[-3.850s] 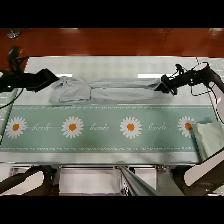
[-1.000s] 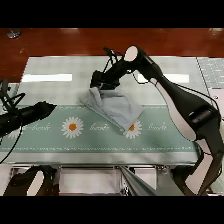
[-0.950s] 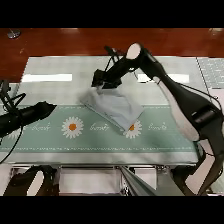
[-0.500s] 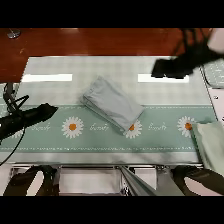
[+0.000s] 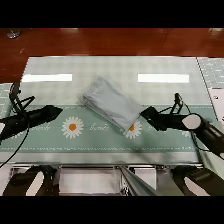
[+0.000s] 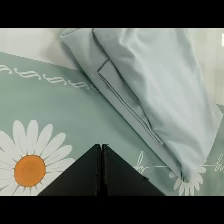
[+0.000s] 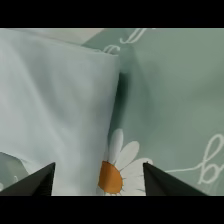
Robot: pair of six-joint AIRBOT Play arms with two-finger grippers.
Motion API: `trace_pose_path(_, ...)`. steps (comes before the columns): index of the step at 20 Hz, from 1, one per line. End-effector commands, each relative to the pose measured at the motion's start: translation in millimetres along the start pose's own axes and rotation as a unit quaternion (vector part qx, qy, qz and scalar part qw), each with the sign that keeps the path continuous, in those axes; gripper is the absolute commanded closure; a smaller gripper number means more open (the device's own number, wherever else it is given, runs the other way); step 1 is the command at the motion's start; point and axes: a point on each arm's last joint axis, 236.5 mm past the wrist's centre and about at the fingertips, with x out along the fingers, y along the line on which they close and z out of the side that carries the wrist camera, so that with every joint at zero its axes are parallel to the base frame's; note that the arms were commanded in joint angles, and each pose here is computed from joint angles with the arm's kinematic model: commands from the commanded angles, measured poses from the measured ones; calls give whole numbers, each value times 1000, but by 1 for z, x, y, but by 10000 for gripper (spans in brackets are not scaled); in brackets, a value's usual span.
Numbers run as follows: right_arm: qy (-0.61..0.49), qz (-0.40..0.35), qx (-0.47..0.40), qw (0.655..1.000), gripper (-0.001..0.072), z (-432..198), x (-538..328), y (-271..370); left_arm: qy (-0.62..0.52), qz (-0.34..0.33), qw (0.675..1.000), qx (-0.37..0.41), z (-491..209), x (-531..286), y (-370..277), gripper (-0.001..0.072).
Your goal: Fold the shirts.
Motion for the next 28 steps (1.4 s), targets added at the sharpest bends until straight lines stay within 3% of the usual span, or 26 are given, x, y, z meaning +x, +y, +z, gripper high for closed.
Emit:
trace_pose_path(1, 93, -25, -14, 995, 84, -25, 37, -8, 2, -2, 1000, 4, -1, 1, -2, 687)
trace_pose_path(4, 161, -9, -22, 987, 86, -33, 64, 7, 2, -2, 1000, 4, -1, 1, -2, 687)
trace_pose_path(6, 175, 24, -18, 984, 165, -27, 76, 31, 2, -2, 1000, 4, -1, 1, -2, 687)
trace_pose_path(8, 181, 45, -49, 981, 538, -13, 83, 55, 2, -2, 1000, 3, -1, 1, -2, 687)
trace_pose_path(9, 186, 62, -94, 976, 686, -7, 82, 71, 0, -1, 1000, 3, 0, 1, -2, 687)
trace_pose_path(13, 142, 48, -257, 955, 686, 50, 34, 148, -5, -1, 1000, 3, 2, 1, -1, 687)
trace_pose_path(18, 26, -12, -353, 935, 686, 134, -84, 212, -5, -1, 1000, 3, 2, 1, -1, 686)
trace_pose_path(22, -22, -37, -329, 943, 686, 173, -174, 202, -5, -1, 1000, 3, 2, 1, -1, 687)
trace_pose_path(28, -75, -182, -176, 964, 686, 207, -300, 69, -5, -1, 1000, 3, 2, 1, -1, 686)
